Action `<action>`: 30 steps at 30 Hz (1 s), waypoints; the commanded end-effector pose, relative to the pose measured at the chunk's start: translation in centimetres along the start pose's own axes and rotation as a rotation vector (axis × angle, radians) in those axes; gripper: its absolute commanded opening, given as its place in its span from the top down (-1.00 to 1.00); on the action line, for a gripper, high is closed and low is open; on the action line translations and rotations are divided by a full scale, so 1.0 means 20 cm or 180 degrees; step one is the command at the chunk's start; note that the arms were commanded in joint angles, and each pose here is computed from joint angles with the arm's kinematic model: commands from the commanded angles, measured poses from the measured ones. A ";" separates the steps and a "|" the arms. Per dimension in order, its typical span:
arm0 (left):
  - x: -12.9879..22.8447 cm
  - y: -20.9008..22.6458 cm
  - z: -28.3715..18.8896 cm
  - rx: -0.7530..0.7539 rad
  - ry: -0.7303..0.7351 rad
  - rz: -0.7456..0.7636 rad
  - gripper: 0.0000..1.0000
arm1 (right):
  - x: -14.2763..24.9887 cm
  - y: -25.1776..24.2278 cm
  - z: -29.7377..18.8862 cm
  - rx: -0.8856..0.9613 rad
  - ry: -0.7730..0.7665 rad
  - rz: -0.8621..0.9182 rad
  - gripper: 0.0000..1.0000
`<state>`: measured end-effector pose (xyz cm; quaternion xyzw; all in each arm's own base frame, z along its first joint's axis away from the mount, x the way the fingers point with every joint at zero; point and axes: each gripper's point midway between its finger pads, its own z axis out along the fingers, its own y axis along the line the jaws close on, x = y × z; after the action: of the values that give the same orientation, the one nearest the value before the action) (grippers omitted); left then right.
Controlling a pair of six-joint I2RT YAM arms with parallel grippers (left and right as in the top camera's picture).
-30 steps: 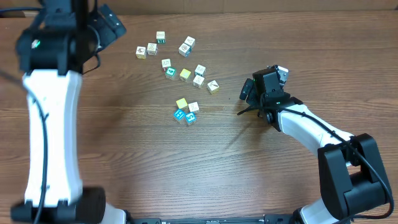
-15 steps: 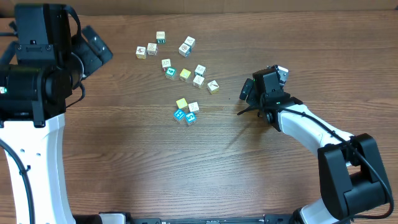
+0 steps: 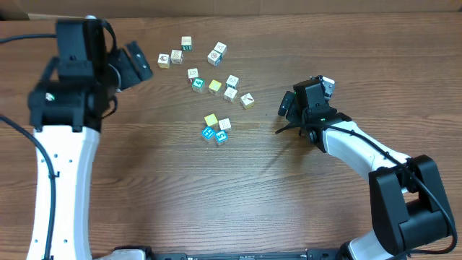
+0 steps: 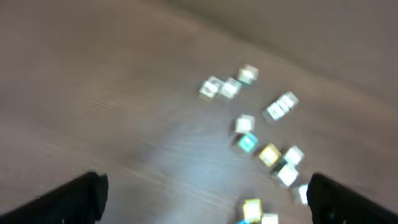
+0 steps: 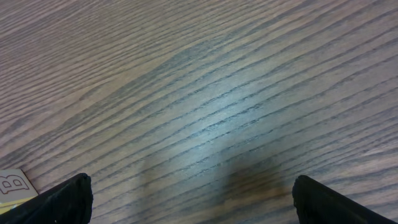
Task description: Form a circle
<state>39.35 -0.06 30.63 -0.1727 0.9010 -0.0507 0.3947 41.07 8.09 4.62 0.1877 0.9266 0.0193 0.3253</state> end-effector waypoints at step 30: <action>1.02 0.13 0.36 0.1123 -0.0853 0.0781 -0.99 | -0.06 0.02 -0.04 -0.0047 -0.0104 0.0011 -1.00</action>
<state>31.66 -4.38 10.93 -0.0067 0.8379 -0.1387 0.5278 41.07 8.09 4.64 0.1869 0.9267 0.0190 0.3255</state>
